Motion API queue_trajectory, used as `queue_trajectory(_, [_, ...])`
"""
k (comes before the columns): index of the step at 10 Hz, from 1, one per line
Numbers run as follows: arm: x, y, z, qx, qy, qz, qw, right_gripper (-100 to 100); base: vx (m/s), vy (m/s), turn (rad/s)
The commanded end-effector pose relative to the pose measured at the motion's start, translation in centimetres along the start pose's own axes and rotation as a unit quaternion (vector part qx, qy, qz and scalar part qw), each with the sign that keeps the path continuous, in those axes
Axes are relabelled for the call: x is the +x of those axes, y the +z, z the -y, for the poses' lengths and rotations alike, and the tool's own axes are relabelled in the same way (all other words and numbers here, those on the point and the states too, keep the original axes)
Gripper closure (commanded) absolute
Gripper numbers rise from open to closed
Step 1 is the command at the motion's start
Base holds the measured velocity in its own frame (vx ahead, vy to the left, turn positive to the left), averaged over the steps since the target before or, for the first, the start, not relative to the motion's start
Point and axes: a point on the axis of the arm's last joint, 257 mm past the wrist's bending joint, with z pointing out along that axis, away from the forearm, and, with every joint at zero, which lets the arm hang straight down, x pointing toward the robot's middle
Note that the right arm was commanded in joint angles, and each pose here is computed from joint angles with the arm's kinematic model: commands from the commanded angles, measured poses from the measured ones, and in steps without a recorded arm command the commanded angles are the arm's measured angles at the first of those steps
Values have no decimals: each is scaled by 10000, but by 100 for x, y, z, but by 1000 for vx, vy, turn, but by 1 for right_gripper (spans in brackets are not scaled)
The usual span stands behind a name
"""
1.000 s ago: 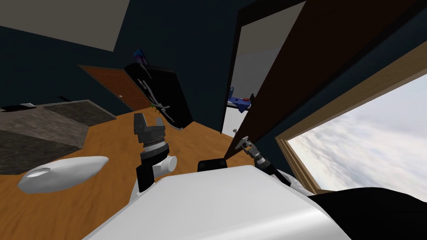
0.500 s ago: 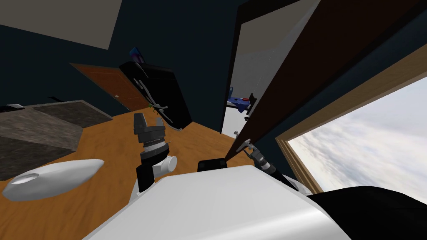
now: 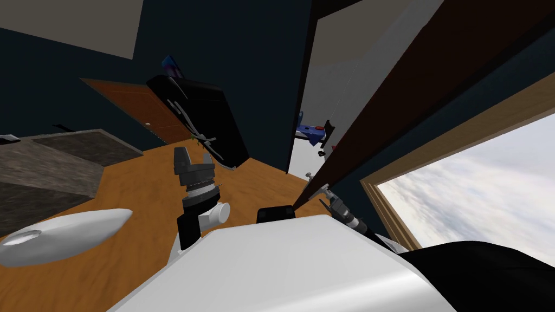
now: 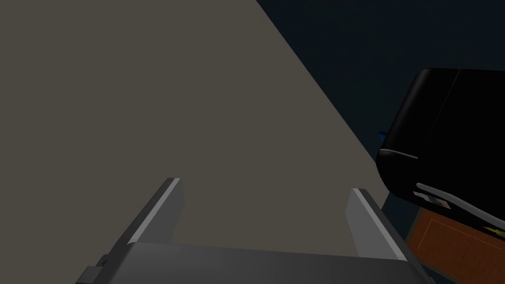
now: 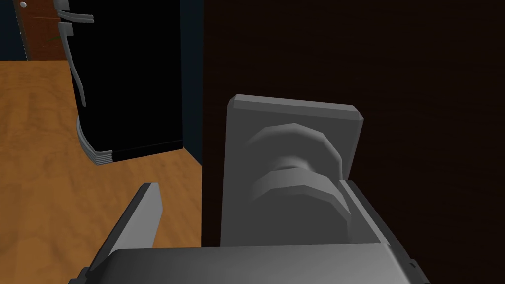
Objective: Pull the door open
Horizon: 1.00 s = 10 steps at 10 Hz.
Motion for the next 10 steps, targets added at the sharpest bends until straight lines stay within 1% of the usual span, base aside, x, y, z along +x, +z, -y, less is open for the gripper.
queue_trajectory(1, [-75,-233,200,149,202,169,9995,100,27,9,1])
queue_trajectory(2, [-75,-233,200,149,202,169,9995,100,24,9,-5])
queue_trajectory(3, [-45,-342,243,236,235,173,9993,100,24,13,-21])
queue_trajectory(10, [-45,-342,243,236,235,173,9993,100,4,1,3])
